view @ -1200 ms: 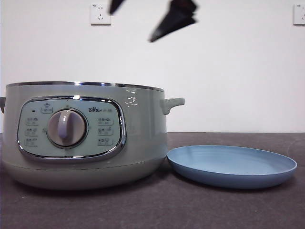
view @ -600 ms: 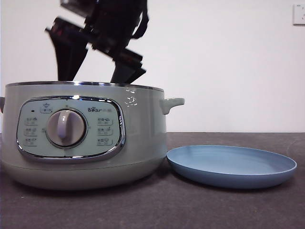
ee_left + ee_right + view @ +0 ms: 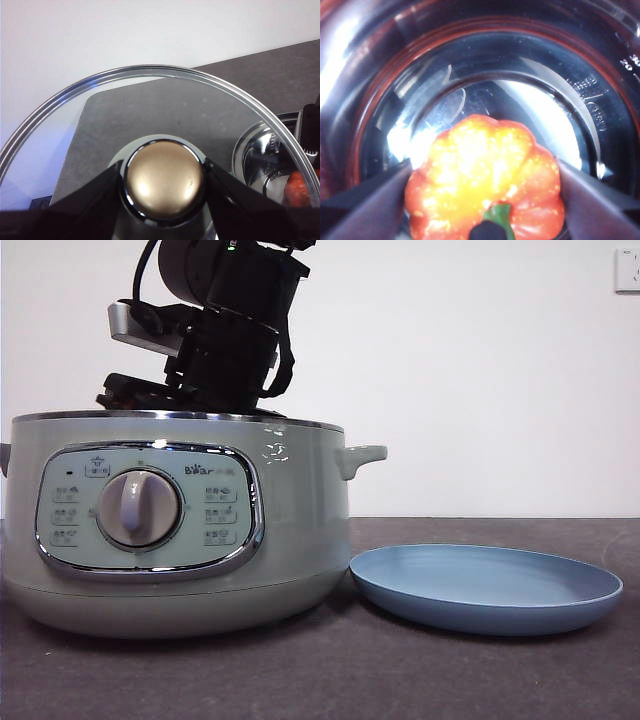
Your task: Take the pumpkin out from the steamer,put the pumpkin in the blue plate,close the lid
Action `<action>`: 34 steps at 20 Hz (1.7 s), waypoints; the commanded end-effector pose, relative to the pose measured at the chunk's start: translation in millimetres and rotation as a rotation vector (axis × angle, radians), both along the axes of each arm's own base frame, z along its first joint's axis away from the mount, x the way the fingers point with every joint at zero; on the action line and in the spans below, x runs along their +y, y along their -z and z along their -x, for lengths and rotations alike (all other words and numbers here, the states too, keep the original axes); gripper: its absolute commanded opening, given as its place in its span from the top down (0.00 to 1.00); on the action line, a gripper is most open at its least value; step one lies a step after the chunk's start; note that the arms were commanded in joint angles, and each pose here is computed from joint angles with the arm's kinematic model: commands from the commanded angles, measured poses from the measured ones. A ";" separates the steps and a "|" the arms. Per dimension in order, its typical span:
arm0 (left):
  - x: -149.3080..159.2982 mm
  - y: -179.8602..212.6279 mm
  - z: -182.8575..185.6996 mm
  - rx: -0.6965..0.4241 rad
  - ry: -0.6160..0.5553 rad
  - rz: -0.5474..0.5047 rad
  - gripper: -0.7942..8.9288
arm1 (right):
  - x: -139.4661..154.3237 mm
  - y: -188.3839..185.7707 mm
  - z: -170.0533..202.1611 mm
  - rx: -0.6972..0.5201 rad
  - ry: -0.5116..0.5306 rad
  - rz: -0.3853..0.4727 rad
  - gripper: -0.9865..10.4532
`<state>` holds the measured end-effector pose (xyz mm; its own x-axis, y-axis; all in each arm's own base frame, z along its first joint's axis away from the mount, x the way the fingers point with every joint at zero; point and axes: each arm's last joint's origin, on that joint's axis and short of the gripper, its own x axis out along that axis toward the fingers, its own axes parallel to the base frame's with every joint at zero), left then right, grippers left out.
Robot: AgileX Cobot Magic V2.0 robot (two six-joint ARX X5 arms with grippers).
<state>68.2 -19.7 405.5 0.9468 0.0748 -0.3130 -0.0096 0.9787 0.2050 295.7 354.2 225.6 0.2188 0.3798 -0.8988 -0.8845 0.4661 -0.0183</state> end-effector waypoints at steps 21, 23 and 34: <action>-4.5 -17.2 -0.8 -0.129 0.135 0.107 0.93 | -222.0 -190.0 96.8 -0.181 0.479 -0.110 0.92; -5.2 -17.3 -0.9 -0.127 0.155 0.114 0.93 | -226.8 -170.7 103.9 -0.172 0.500 -0.121 0.92; -16.8 -13.6 -18.4 -0.063 0.223 0.113 0.93 | -216.5 -53.7 77.5 -0.181 0.534 -0.140 0.92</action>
